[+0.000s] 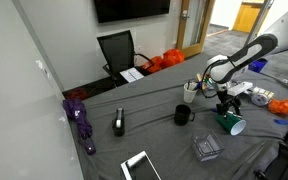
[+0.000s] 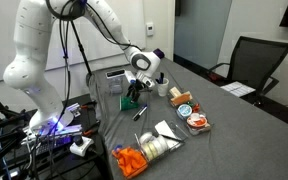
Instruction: Turn the green cup over
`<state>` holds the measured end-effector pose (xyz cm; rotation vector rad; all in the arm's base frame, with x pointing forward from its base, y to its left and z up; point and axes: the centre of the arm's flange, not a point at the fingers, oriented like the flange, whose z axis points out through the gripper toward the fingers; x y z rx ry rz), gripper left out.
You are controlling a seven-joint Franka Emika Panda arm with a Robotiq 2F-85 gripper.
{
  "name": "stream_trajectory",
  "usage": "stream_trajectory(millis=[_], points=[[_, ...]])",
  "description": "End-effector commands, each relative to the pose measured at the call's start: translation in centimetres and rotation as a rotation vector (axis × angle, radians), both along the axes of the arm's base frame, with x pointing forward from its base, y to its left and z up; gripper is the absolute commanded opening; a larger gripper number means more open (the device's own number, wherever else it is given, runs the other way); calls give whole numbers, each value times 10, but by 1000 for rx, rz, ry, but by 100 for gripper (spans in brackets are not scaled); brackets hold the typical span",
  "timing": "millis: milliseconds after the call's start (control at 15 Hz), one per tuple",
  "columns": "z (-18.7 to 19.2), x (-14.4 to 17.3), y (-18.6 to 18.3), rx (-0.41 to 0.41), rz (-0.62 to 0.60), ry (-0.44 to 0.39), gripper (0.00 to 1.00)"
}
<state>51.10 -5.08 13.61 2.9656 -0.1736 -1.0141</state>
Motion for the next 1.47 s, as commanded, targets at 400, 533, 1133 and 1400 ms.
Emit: stream_trajectory(millis=[400, 533, 1133, 1400], points=[[48, -60, 17, 60, 155, -371, 100], [56, -68, 19, 62, 184, -434, 100], [83, -92, 20, 54, 251, -604, 100], [93, -100, 20, 56, 262, -641, 100]])
